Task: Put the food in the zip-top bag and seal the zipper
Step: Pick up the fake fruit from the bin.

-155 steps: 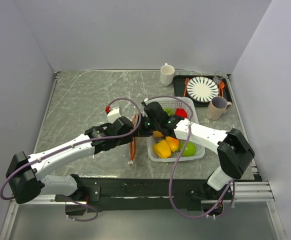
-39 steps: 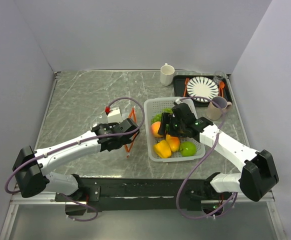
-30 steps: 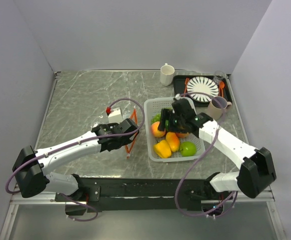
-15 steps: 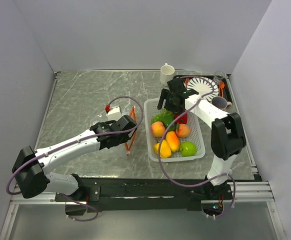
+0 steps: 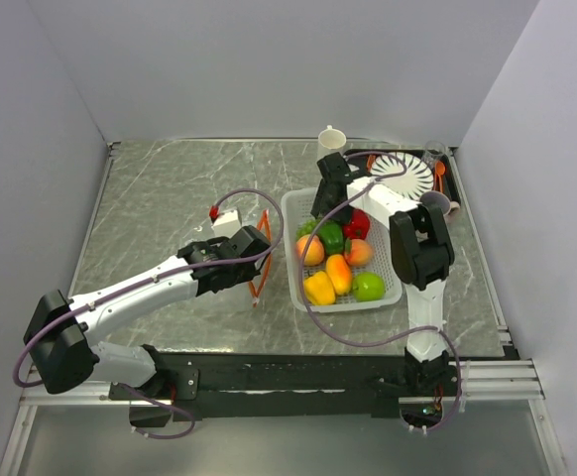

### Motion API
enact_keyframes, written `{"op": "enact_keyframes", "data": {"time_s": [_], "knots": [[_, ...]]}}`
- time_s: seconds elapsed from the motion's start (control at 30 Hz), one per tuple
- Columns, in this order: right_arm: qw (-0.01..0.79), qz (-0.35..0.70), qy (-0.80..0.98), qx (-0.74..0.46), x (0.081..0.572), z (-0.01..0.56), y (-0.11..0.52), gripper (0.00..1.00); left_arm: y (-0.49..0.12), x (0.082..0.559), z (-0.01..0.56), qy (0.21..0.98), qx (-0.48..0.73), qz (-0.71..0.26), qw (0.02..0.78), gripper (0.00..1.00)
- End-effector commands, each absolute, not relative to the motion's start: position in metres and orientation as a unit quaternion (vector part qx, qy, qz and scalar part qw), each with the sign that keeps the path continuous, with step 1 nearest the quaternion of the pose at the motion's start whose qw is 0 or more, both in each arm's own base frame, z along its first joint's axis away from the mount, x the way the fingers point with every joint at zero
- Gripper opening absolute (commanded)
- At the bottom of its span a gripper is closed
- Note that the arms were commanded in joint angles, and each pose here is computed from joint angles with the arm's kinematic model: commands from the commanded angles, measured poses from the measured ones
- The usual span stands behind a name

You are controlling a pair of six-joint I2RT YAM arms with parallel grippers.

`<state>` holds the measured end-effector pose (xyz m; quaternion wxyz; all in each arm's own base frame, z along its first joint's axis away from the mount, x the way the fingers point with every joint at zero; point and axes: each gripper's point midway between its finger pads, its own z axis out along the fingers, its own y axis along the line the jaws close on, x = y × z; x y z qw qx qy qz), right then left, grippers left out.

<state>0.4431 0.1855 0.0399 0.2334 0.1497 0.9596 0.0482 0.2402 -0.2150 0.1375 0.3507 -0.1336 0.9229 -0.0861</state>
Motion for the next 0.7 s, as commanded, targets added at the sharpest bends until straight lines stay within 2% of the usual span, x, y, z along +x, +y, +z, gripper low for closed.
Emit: {"op": "enact_keyframes", "data": {"time_s": [0.0, 0.07, 0.1, 0.23, 0.47, 0.67], "knots": [[0.210, 0.056, 0.965, 0.146, 0.436, 0.017, 0.191, 0.45, -0.221, 0.245, 0.155, 0.914, -0.136, -0.115, 0.365, 0.01], [0.229, 0.083, 0.959, 0.143, 0.438, 0.028, 0.197, 0.32, -0.219, 0.245, 0.155, 0.913, -0.137, -0.115, 0.366, 0.01], [0.223, 0.084, 0.961, 0.142, 0.428, 0.022, 0.194, 0.19, -0.219, 0.245, 0.156, 0.913, -0.137, -0.113, 0.366, 0.01], [0.261, 0.136, 0.948, 0.123, 0.427, 0.050, 0.205, 0.01, -0.216, 0.245, 0.155, 0.913, -0.139, -0.111, 0.367, 0.01], [0.338, 0.211, 0.913, 0.091, 0.415, 0.127, 0.214, 0.01, -0.211, 0.245, 0.157, 0.912, -0.144, -0.106, 0.368, 0.01], [0.378, 0.248, 0.887, 0.093, 0.413, 0.164, 0.217, 0.02, -0.212, 0.244, 0.157, 0.913, -0.143, -0.111, 0.366, 0.01]]}}
